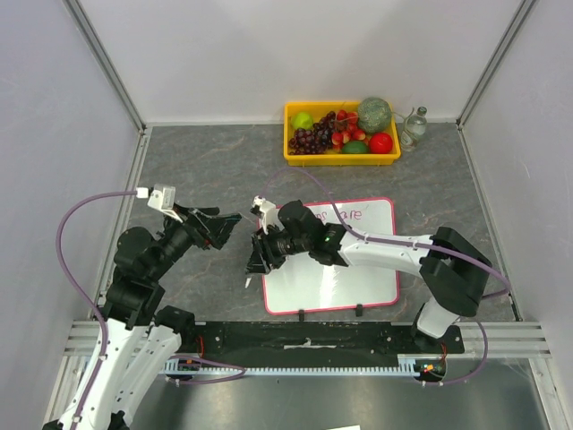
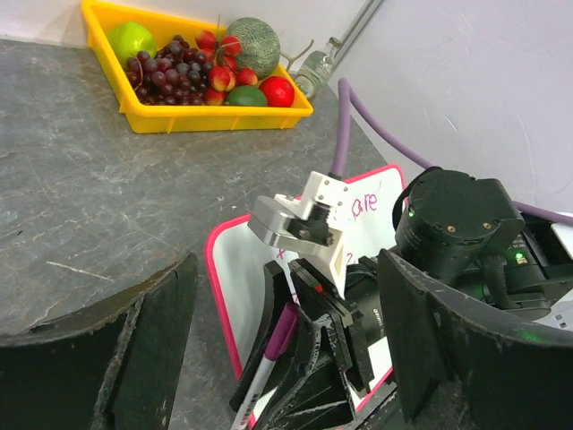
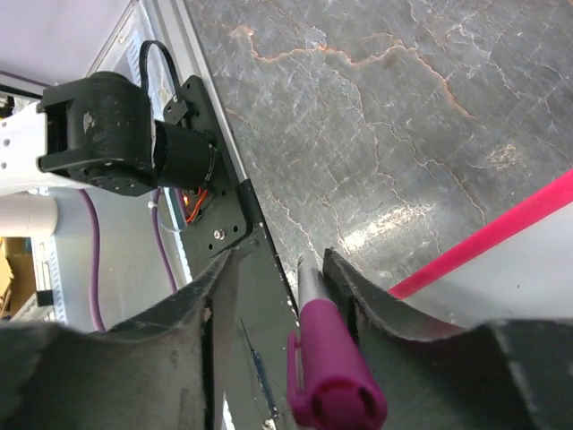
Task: Write a sentence on the whiteboard
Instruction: Put down the whiteboard marker without the cap at the corner of the board, then reset both arms
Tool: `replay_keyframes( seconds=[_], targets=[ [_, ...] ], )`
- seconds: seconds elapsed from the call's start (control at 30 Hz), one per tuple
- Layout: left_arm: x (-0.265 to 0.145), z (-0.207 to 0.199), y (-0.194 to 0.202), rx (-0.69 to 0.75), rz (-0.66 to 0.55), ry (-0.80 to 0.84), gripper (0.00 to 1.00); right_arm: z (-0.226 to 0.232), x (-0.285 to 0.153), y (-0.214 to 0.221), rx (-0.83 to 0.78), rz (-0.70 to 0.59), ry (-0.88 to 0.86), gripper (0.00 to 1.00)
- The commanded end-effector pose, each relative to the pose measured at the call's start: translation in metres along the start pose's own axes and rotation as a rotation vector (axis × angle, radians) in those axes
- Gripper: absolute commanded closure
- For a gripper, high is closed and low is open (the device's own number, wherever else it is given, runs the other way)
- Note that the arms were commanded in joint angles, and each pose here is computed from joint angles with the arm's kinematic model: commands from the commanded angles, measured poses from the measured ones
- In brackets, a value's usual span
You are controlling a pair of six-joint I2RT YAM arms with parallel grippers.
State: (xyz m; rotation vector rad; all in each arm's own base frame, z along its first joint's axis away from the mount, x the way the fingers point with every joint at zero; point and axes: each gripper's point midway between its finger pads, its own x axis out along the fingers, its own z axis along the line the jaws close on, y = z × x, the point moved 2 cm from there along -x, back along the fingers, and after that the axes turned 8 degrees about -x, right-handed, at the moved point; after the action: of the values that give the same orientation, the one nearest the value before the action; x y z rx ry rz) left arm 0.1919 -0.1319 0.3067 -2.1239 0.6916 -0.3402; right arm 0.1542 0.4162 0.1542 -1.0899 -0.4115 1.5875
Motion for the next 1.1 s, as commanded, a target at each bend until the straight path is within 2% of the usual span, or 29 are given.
replay_keyframes(
  seconds=[0.0, 0.17, 0.27, 0.67, 0.83, 1.07],
  targets=[
    [-0.006, -0.001, -0.008, 0.026, -0.037, -0.02, 0.15, 0.003, 0.005, -0.025, -0.019, -0.035, 0.009, 0.44],
    [-0.006, 0.003, -0.004, 0.018, -0.028, -0.032, 0.14, 0.01, 0.003, -0.044, -0.035, -0.078, 0.005, 0.22],
    [-0.005, 0.005, -0.002, 0.015, -0.018, -0.038, 0.14, 0.013, 0.001, -0.051, -0.041, -0.099, 0.004, 0.16],
    [-0.005, 0.009, 0.005, 0.005, 0.004, -0.054, 0.14, 0.013, -0.017, -0.069, -0.084, -0.178, 0.07, 0.09],
    [-0.004, 0.014, 0.012, -0.013, 0.02, -0.06, 0.14, 0.01, -0.057, -0.085, -0.132, -0.311, 0.191, 0.02],
    [0.003, 0.031, 0.021, -0.021, 0.018, -0.106, 0.12, -0.03, -0.131, -0.075, -0.145, -0.452, 0.496, 0.02]
  ],
)
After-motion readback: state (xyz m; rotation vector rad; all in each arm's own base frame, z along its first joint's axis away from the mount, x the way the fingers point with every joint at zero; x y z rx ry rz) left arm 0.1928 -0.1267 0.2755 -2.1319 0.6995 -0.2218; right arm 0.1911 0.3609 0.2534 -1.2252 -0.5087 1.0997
